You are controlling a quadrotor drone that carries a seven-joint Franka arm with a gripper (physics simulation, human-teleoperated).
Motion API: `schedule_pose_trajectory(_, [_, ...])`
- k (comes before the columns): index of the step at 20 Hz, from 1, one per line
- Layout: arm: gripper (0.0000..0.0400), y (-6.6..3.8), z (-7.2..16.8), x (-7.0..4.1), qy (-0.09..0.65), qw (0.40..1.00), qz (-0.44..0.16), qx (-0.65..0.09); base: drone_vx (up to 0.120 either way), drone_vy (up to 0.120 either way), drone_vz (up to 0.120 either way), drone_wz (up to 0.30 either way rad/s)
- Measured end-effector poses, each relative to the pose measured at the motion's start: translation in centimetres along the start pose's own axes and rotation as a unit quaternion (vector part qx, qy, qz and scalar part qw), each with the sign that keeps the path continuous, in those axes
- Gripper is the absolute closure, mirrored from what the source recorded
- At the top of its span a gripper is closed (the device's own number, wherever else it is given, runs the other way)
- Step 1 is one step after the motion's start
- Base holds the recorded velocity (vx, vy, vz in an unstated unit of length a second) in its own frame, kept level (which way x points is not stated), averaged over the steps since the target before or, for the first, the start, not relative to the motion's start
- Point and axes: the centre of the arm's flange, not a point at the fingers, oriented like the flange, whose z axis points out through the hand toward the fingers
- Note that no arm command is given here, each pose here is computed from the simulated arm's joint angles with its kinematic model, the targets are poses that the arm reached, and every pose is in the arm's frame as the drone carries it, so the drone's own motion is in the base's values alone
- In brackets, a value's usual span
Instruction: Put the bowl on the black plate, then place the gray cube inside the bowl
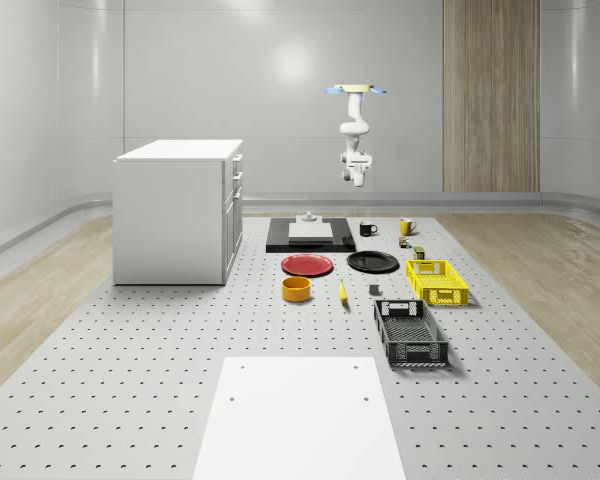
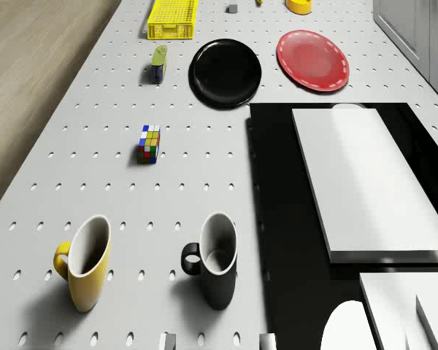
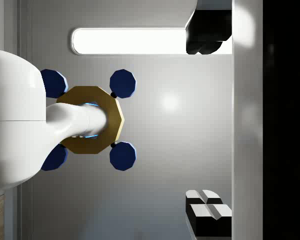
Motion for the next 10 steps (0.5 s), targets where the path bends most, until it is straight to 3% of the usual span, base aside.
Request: schedule_pose_trajectory(10, [0.0, 0.1, -6.6, -0.1, 0.003, 1.0, 0.0, 0.003, 0.008, 0.0, 0.0, 0.0])
